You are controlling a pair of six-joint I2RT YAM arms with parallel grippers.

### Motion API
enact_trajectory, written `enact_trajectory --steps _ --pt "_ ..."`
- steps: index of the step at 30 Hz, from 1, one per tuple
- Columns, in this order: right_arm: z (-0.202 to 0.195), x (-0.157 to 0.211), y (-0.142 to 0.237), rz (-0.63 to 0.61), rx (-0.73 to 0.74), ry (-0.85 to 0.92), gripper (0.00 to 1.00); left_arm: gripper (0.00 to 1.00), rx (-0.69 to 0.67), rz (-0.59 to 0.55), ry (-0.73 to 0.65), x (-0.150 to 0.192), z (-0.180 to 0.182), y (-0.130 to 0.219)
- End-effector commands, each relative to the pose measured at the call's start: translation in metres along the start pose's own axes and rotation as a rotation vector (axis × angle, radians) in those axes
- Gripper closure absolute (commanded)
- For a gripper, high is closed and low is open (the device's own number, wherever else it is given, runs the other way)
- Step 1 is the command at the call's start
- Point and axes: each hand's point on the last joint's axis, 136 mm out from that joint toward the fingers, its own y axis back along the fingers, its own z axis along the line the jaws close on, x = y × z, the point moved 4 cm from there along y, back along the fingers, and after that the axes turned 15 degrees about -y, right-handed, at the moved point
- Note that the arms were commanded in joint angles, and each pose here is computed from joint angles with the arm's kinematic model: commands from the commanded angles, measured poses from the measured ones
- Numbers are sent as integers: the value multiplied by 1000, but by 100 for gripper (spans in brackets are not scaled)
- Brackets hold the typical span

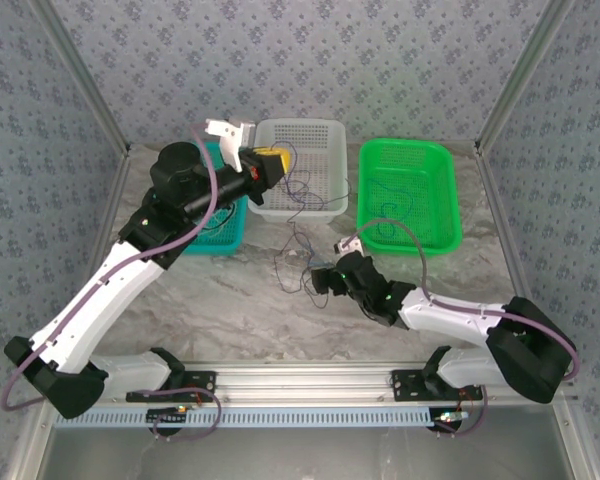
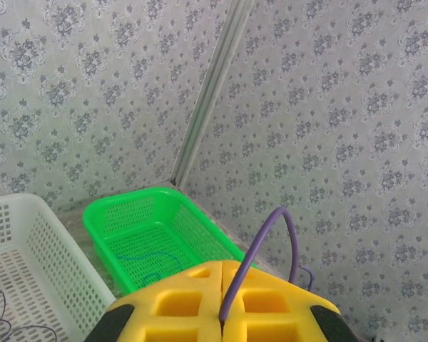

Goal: Untangle the cables

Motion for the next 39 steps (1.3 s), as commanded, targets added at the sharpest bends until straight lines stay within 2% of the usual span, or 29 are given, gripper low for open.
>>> enact_trajectory --steps 1,2,4,6,8,9,11,13,15,18,21,29,33,39 --pt "19 -23 -1 -59 -71 47 7 100 39 -61 2 -15 -8 6" --pt "22 -26 -4 -53 -83 65 10 100 39 -64 2 -15 -7 7" --pt "29 -27 -10 -32 -116 105 26 100 38 -69 -1 -16 -8 8" --pt "34 -23 -16 -1 -147 156 55 100 23 -72 -14 -18 -6 9" --pt "32 -14 -19 33 -160 162 75 100 -4 -67 -35 -21 -1 10" --pt "30 -8 -19 48 -161 160 83 100 -22 -64 -45 -23 3 10" --pt "25 4 -18 74 -164 153 91 100 -48 -62 -57 -29 14 9" --pt "18 16 -17 106 -153 138 93 100 -69 -67 -58 -38 27 8" --pt "10 29 -17 147 -131 116 100 100 -95 -95 -43 -50 45 8" --pt "-4 45 -19 209 -67 87 100 100 -117 -147 -51 -73 62 4" --pt "-10 56 -21 242 -53 67 100 100 -102 -147 -58 -90 72 -10" --pt "-19 71 -25 260 -25 22 100 100 -134 -151 -86 -115 99 -28" --pt "-14 69 -25 257 -41 25 100 100 -101 -82 -54 -103 111 -50" --pt "-9 65 -25 257 -39 26 100 100 -99 15 30 -56 143 -87"
